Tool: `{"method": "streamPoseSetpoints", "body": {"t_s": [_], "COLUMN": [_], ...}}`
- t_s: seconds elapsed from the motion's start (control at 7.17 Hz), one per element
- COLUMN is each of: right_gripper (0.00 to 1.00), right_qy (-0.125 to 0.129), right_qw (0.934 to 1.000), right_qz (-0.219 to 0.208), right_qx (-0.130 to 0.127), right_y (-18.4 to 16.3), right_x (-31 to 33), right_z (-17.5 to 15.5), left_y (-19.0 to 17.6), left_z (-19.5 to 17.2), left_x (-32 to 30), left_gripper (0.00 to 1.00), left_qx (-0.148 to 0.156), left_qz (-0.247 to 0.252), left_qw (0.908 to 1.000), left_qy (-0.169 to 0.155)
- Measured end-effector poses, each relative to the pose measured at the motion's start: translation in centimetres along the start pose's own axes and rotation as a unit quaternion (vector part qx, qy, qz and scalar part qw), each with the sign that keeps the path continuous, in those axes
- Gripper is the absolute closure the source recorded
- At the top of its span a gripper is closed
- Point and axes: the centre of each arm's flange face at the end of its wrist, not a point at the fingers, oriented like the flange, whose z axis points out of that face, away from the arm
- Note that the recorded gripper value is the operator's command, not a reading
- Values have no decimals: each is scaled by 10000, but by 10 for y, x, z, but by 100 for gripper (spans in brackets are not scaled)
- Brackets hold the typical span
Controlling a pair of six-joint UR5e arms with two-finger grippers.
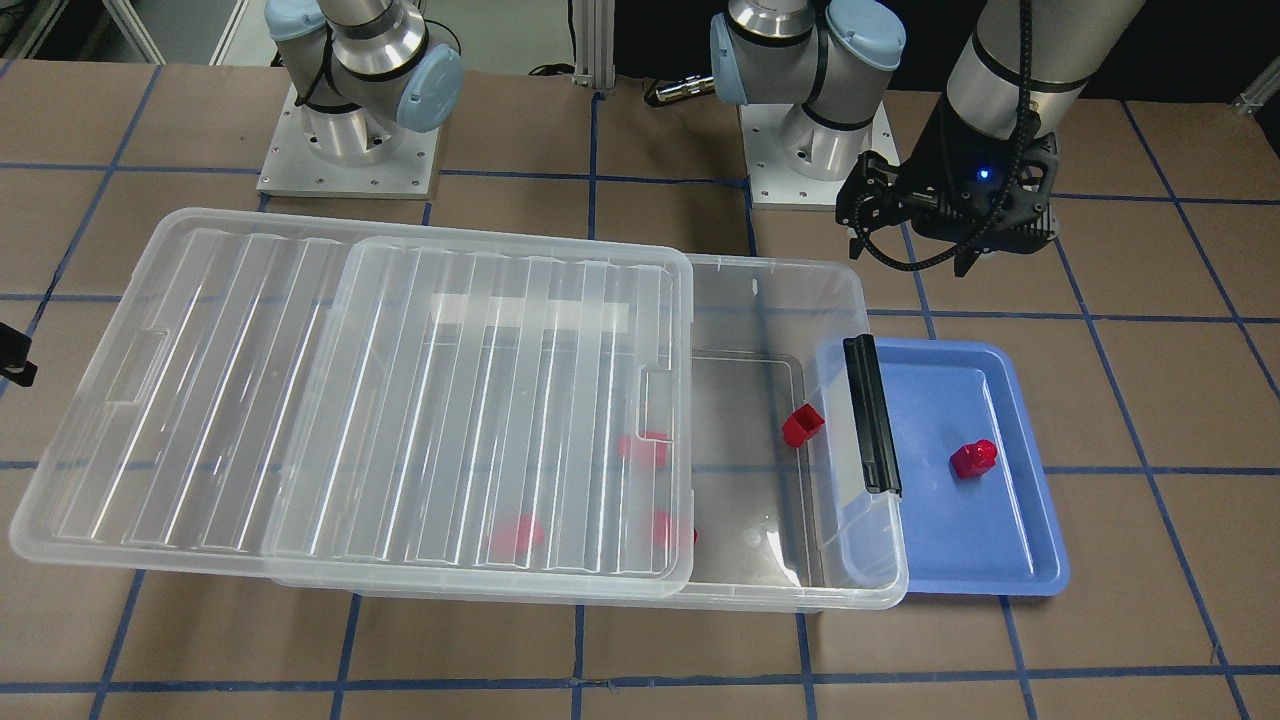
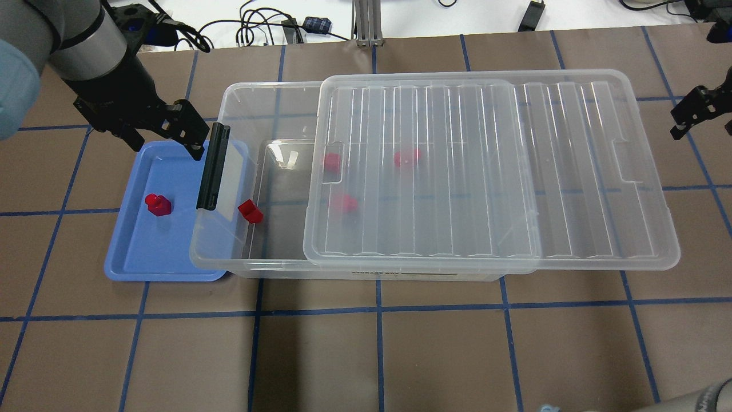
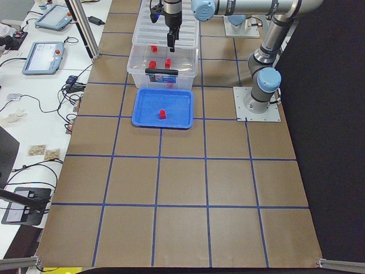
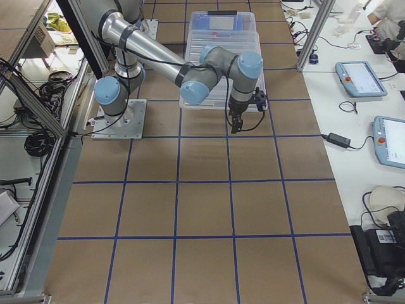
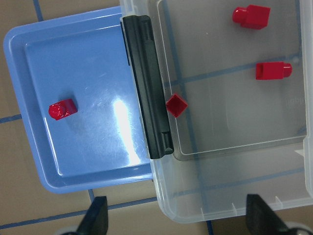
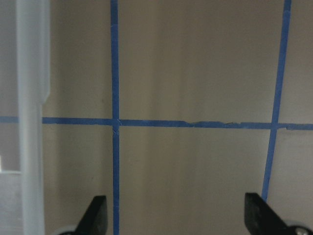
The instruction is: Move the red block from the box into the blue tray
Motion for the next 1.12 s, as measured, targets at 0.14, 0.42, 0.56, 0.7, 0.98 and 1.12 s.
{"method": "streamPoseSetpoints", "body": {"t_s": [0.14,0.42,0.56,0.7,0.98,1.12], "right_gripper": [0,0,0,0,0,0], "right_qy": [2,10,-1,-34,-106,-113], "right_qw": [10000,9999,9999,9999,9998,9998], "right_qz": [18,49,45,39,20,30], "right_qx": [37,94,109,130,169,181], "right_y": [6,11,11,10,8,6], "right_x": [-1,-4,-7,-9,-18,-25], "right_z": [15,21,21,21,21,19], "left_y": [-1,-2,-1,-1,-1,-2], "left_z": [1,2,2,2,2,2], "left_x": [0,0,-1,0,-1,-1], "left_gripper": [0,0,0,0,0,0], "left_qx": [-9,-17,-18,-15,-15,-17], "left_qz": [0,0,0,0,0,0], "left_qw": [10000,10000,10000,10000,10000,10000], "left_qy": [3,2,-1,-1,-12,-18]}}
